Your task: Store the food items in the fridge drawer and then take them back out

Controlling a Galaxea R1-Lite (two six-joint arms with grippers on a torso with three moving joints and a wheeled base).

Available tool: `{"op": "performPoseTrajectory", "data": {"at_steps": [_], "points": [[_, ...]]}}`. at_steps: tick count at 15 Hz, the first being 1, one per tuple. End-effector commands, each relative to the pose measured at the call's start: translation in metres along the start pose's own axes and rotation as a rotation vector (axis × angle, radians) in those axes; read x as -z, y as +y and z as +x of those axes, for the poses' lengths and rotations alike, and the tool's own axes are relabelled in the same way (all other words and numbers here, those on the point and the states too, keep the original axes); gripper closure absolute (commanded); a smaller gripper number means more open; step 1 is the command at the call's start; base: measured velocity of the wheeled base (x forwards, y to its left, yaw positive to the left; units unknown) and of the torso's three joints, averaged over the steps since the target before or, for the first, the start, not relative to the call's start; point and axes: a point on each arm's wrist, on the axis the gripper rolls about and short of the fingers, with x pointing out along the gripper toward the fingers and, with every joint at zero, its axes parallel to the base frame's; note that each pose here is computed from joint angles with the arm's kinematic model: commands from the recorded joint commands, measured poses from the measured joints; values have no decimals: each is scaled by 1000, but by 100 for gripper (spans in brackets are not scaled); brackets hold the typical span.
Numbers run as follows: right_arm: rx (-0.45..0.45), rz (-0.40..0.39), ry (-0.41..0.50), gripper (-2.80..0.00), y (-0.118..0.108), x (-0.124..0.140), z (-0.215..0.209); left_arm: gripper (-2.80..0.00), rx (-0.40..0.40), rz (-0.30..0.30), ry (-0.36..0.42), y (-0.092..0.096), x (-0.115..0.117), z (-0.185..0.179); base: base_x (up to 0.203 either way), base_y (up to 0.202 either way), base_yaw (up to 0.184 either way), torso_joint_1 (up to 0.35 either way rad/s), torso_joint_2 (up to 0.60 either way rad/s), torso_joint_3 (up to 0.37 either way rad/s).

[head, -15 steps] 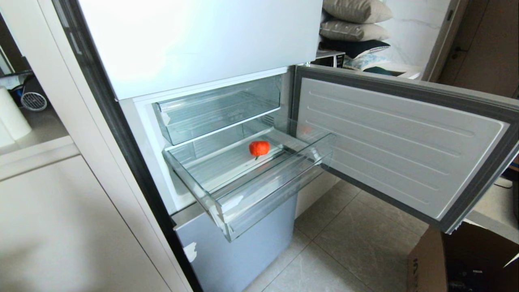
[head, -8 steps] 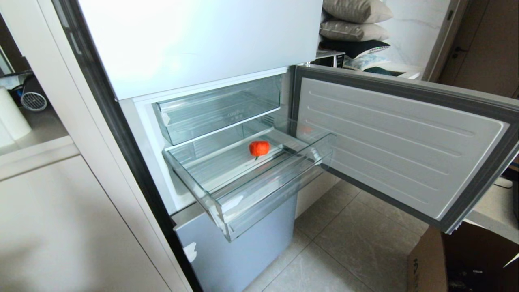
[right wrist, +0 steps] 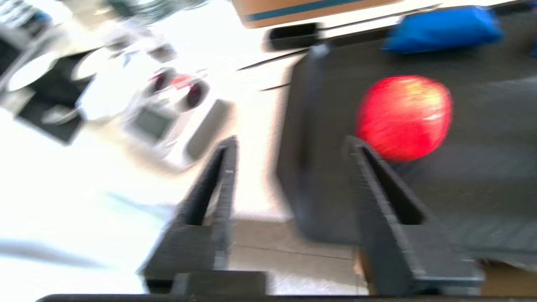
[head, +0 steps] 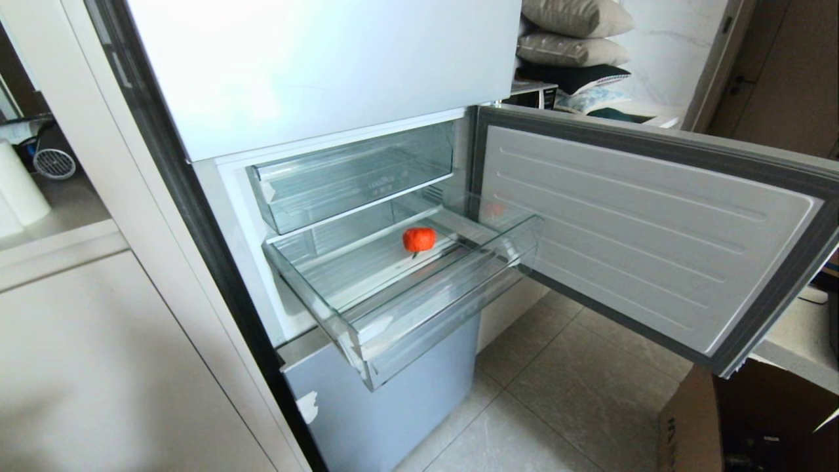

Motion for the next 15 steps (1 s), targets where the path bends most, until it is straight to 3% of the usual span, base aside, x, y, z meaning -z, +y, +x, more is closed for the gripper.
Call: {"op": "performPoseTrajectory", "data": {"at_steps": [1,3,7,15], "points": [[-63,-41,-47,0,21,-4,-30,0,-1,0,-1,0,0,0,0,0,0,0,0,0],[-65,-44,-37,0,22,0,-32,0,-1,0,-1,0,0,0,0,0,0,0,0,0],[-90,-134,12,0,29,15,-32,0,-1,0,-1,0,0,0,0,0,0,0,0,0],[-90,-143,39,0,28,25,-35,0,-1,0,-1,0,0,0,0,0,0,0,0,0]]}}
